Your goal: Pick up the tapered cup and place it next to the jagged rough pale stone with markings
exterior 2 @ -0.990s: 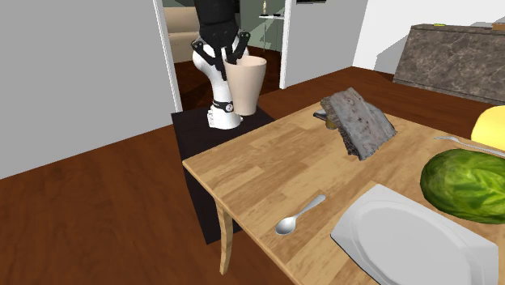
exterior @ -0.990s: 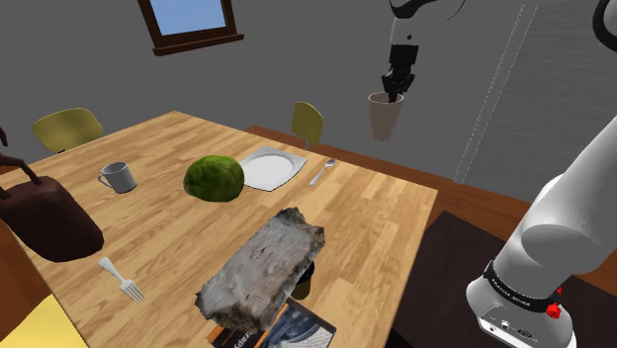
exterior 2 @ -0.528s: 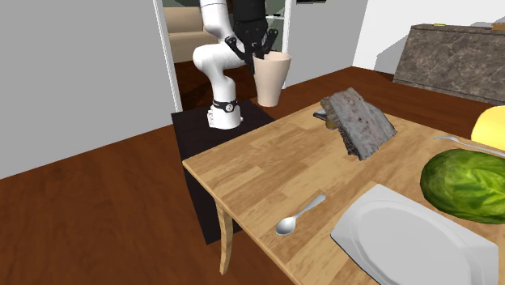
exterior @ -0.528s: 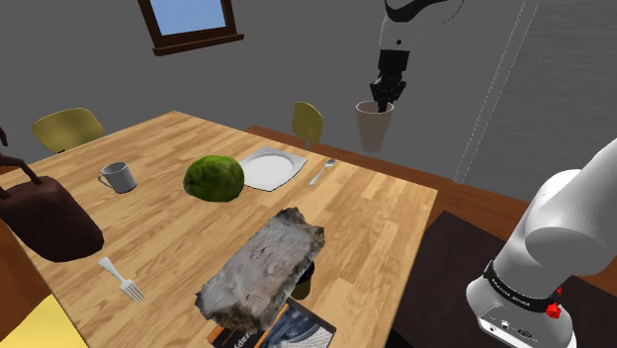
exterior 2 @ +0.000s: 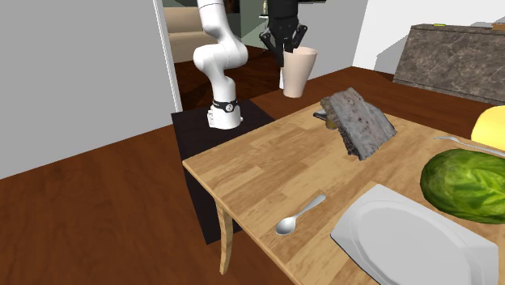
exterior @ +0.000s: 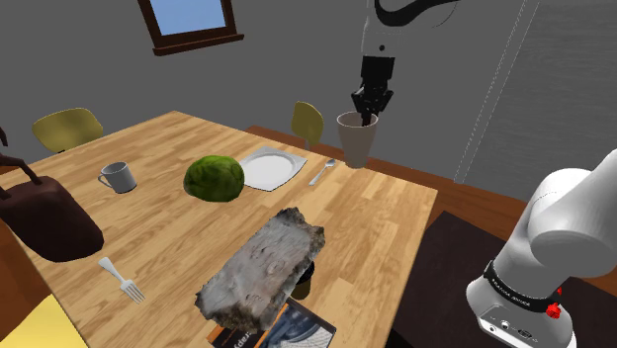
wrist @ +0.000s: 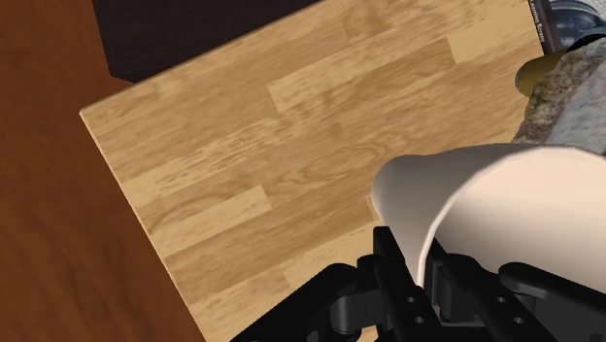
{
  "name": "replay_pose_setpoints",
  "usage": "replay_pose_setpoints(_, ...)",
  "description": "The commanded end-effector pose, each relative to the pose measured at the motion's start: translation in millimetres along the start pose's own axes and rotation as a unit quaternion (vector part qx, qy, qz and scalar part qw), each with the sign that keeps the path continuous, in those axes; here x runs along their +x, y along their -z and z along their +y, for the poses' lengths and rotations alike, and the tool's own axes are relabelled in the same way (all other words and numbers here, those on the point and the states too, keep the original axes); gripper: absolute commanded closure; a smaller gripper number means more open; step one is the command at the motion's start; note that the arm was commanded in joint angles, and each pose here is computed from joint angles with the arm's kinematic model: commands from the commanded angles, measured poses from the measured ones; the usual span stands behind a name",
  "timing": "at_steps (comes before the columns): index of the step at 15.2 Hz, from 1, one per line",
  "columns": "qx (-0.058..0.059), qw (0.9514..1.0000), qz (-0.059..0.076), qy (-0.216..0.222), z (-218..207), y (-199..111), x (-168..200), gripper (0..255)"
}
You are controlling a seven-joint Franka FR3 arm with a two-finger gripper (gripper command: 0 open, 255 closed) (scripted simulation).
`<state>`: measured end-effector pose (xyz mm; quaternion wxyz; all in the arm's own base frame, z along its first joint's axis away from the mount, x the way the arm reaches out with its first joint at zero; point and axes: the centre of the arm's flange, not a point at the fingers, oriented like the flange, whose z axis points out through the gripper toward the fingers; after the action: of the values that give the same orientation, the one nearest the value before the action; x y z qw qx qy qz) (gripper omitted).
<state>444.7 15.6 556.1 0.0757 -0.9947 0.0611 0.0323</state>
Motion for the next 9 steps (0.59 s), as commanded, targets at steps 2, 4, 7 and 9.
replay_pose_setpoints(2,0.0,1.0,0.0,-0.001,-37.1,-8.7,-12.2,255)
replay_pose_setpoints(4,0.0,1.0,0.0,-0.001,-59.5,-17.8,-19.7,255)
replay_pose_setpoints(7,0.0,1.0,0.0,-0.001,-57.2,-33.5,-18.6,255)
replay_pose_setpoints(9,0.0,1.0,0.0,-0.001,-55.6,-43.9,-17.8,255)
